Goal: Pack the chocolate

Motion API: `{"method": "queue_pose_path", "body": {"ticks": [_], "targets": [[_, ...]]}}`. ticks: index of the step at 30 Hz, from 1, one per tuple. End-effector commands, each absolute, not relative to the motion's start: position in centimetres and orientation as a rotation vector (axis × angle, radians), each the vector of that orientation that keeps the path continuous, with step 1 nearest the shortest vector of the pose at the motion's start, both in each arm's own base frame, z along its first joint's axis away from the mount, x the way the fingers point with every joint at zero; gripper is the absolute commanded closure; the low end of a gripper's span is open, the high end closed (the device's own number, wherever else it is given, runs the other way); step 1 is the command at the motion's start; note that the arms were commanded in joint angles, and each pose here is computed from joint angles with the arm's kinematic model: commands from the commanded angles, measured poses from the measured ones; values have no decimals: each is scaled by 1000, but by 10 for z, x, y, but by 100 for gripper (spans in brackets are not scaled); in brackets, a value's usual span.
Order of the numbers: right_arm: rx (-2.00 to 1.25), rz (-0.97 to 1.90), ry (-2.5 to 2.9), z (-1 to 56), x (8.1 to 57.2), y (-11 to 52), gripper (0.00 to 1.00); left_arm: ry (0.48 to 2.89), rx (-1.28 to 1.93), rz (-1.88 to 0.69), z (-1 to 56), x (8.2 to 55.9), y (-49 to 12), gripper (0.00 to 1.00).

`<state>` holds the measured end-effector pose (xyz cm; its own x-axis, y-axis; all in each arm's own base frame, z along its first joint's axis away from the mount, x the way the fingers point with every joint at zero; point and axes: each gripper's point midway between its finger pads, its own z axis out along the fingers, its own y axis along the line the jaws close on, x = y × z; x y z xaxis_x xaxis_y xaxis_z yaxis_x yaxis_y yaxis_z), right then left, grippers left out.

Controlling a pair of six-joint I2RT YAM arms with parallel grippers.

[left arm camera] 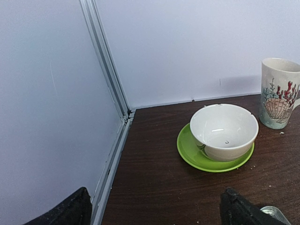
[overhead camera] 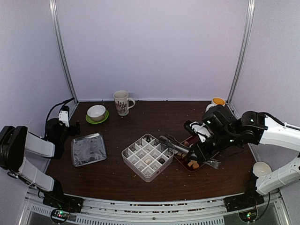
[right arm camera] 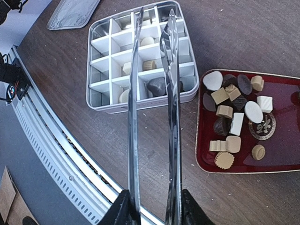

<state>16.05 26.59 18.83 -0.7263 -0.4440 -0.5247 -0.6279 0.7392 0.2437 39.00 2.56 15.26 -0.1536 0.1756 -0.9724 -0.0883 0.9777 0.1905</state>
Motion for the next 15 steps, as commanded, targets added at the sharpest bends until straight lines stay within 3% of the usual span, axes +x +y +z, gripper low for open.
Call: {"method": "queue_pose_path", "body": {"ticks": [1,15], "targets": [[-697,507,2393,215,180,254,66,1660,51,236,164,391,29,2],[-550,435,2376,218,192,225,67,1660,51,235,164,391,29,2]]}}
